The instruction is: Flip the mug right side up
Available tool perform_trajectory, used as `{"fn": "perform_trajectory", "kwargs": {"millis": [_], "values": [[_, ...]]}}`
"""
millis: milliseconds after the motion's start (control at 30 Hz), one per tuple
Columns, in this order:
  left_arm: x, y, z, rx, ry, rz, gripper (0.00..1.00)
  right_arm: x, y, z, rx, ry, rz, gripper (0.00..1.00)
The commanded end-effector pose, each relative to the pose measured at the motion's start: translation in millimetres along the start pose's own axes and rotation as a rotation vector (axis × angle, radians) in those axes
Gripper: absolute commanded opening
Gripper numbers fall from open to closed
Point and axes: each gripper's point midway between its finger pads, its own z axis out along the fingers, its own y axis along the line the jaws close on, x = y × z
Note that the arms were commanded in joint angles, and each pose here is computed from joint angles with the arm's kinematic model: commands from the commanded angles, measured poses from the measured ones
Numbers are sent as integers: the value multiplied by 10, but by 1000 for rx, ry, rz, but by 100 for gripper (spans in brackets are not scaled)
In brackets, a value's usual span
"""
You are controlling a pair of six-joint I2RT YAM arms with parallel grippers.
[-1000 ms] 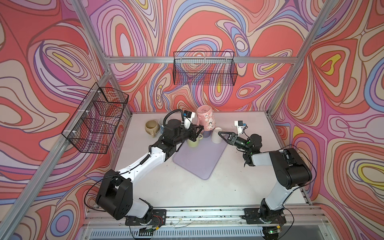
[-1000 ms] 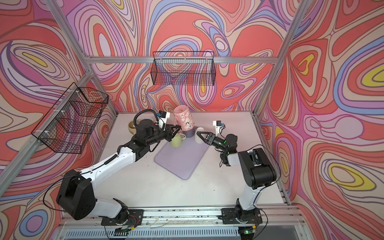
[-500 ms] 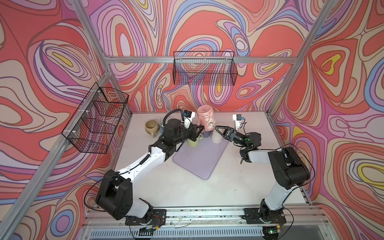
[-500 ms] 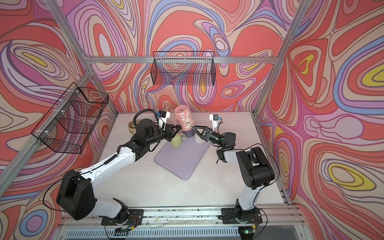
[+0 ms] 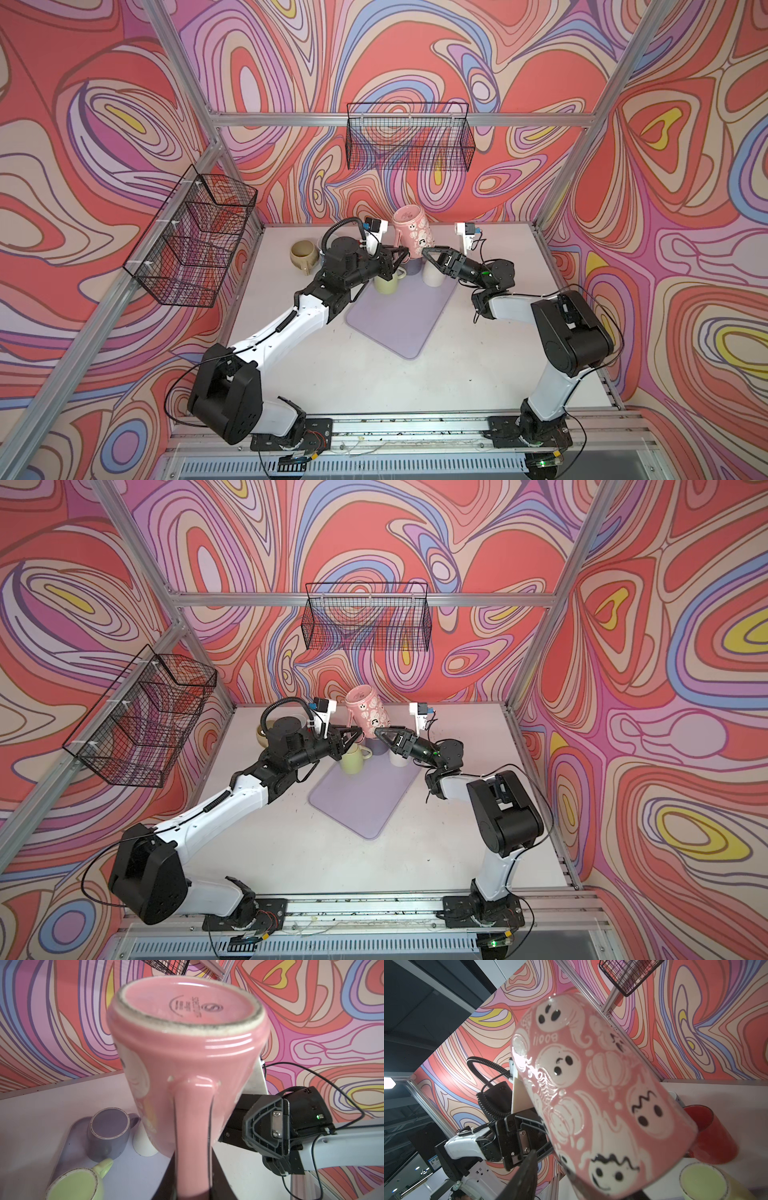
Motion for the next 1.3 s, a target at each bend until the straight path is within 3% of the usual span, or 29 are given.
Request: {"fn": "perform_trajectory", "kwargs": {"millis": [0,800,1267], "values": [[-431,-279,-122,79,-158,73,0,-83,110,89,-39,-17,-35,50],[93,136,220,24,-77,-130,0,-315,508,218,-113,-60,-132,33],[514,366,411,-56,-2,-262,10,-377,520,240,-116,-76,-161,20]]}}
